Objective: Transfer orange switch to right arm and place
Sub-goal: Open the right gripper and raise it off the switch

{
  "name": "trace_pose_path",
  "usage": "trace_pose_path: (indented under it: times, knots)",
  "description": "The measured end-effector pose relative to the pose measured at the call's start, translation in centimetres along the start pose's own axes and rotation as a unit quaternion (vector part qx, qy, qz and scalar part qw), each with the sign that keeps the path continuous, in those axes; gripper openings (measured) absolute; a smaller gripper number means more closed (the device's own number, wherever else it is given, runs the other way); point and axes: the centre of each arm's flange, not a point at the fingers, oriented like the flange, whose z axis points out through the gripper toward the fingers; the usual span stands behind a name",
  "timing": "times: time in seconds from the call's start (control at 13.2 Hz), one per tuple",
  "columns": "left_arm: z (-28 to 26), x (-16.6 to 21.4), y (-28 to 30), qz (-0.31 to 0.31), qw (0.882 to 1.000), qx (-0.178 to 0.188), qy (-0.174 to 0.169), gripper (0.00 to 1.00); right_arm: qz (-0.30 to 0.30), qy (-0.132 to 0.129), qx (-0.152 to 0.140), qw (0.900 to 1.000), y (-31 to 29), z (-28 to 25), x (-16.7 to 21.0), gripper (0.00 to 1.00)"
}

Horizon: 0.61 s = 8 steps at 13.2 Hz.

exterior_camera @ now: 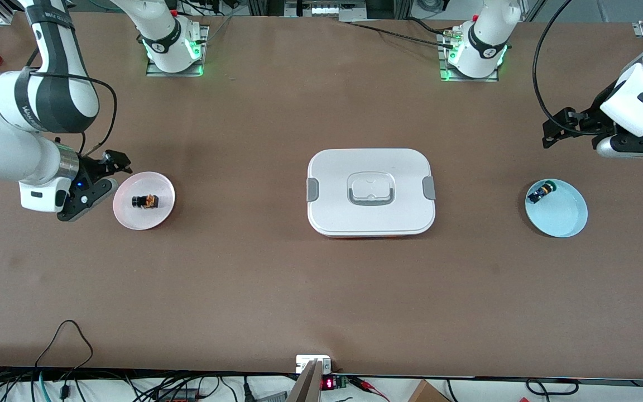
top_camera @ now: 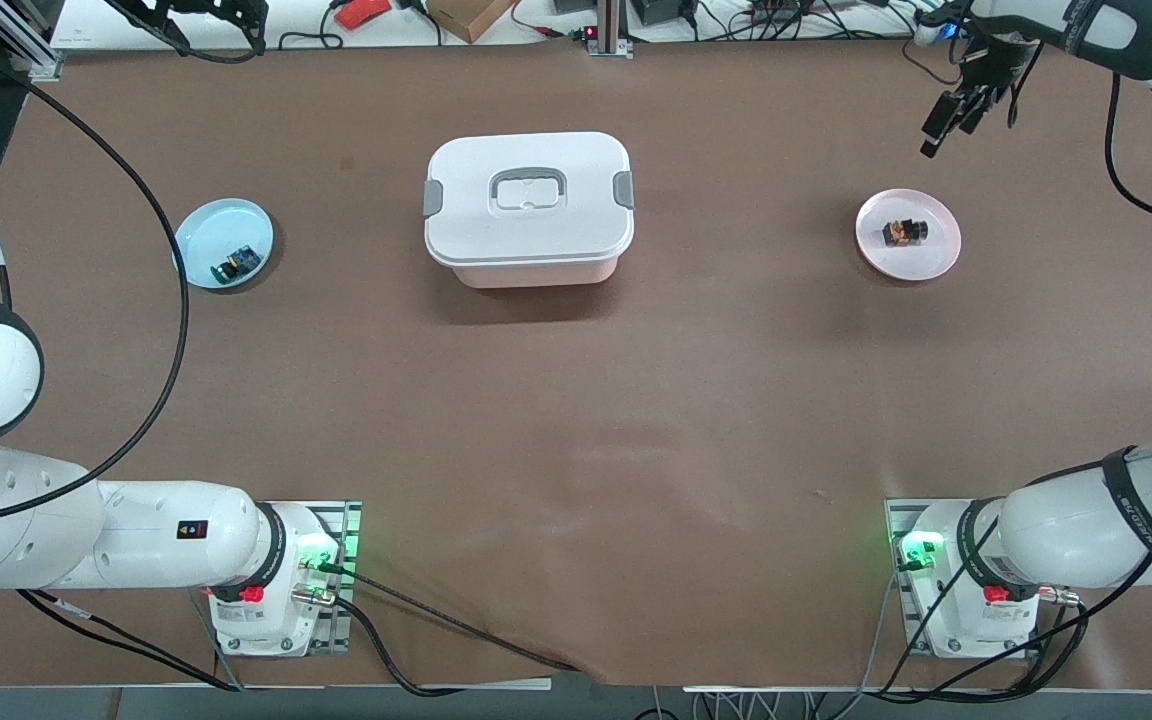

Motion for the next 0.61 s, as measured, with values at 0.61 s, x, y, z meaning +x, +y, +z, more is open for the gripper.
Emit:
trace_pose_path:
  times: [0.61]
  knots:
    - [0.1,-0.1,-0.1,-0.001,1.000,0.000,-0.004,1.00,0.198,-0.033,0.023,0.979,-2.1,-5.6,-0.9,1.00]
